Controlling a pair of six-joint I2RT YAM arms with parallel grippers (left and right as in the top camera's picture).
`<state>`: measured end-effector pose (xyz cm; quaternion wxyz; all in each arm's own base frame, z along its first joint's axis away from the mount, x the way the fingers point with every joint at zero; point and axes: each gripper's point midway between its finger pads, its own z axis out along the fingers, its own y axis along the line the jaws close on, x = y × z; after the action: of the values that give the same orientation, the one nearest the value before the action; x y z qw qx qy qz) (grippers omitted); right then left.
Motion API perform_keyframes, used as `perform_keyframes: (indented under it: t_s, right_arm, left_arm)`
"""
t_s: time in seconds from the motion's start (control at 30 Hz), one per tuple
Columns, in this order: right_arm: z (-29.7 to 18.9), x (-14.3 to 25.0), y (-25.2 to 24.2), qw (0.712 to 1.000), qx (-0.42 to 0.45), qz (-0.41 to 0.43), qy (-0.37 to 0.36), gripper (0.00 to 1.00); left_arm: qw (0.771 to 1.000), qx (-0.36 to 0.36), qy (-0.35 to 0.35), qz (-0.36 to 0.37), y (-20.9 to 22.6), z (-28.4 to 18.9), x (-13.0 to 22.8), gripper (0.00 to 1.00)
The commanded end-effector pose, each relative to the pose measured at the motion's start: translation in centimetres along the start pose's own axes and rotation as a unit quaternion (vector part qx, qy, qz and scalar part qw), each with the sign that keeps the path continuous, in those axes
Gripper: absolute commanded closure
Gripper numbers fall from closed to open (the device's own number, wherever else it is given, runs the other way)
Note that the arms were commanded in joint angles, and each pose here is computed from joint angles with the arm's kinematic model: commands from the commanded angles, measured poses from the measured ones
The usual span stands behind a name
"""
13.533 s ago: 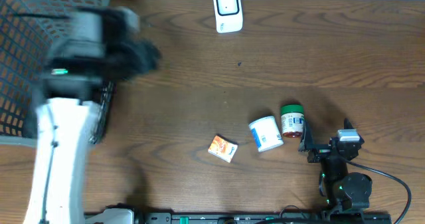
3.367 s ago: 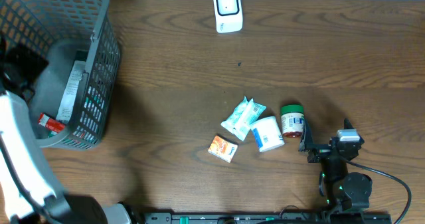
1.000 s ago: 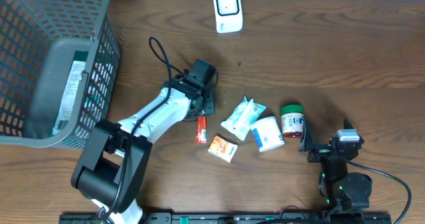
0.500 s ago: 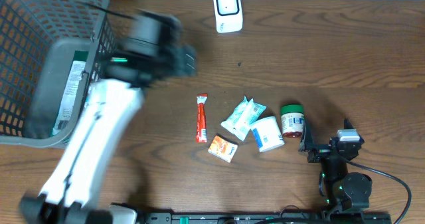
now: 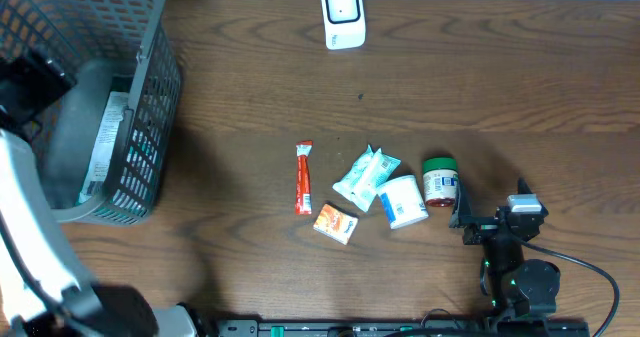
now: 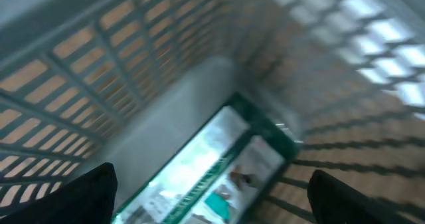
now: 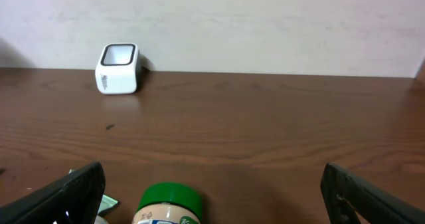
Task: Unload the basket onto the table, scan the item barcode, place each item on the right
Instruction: 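Reach the left gripper into the basket and grasp the green glove package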
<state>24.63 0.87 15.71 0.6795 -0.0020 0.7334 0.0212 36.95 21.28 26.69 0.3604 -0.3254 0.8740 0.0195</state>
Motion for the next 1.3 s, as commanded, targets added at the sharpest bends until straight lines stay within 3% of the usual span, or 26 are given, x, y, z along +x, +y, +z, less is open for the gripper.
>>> perform_keyframes:
  t_s: [0.0,0.27,0.37,0.4,0.53,0.73,0.87,1.03,1.27]
  right_arm:
    - [0.0,0.1,0.1,1.000,-0.002,-0.008,0.001,0.01]
    - [0.0,0.1,0.1,1.000,-0.002,-0.008,0.001,0.01]
    - [0.0,0.1,0.1,1.000,-0.002,-0.008,0.001,0.01]
    - [0.0,0.1,0.1,1.000,-0.002,-0.008,0.001,0.01]
    - [0.0,0.1,0.1,1.000,-0.002,-0.008,0.001,0.01]
    - [0.0,0.1,0.1,1.000,-0.002,-0.008,0.001,0.01]
    - [0.0,0.1,0.1,1.000,-0.002,-0.008,0.001,0.01]
    - [0.0,0.1,0.1,1.000,-0.002,-0.008,0.001,0.01]
    - [0.0,0.1,0.1,1.000,-0.002,-0.008,0.001,0.01]
  left_arm:
    - [0.996,-0.021,0.079,0.018,3.0,6.4,2.6,0.11]
    - [0.973,-0.024,0.217,0.071,5.7,15.5,9.8,0.09]
    - [0.961,-0.008,0.265,0.079,6.0,17.9,12.9,0.01]
    - [0.955,0.010,0.287,0.077,5.7,18.6,14.3,0.02]
    - [0.940,0.078,0.325,0.068,3.9,18.8,16.7,0.02]
    - [0.921,0.119,0.366,0.059,2.6,17.1,18.4,0.01]
    - [0.910,0.180,0.373,0.034,0.5,16.1,18.6,0.10]
    - [0.892,0.274,0.360,0.006,-2.6,14.8,18.0,0.13]
    - [0.876,0.338,0.343,-0.032,-4.5,13.7,16.8,0.34]
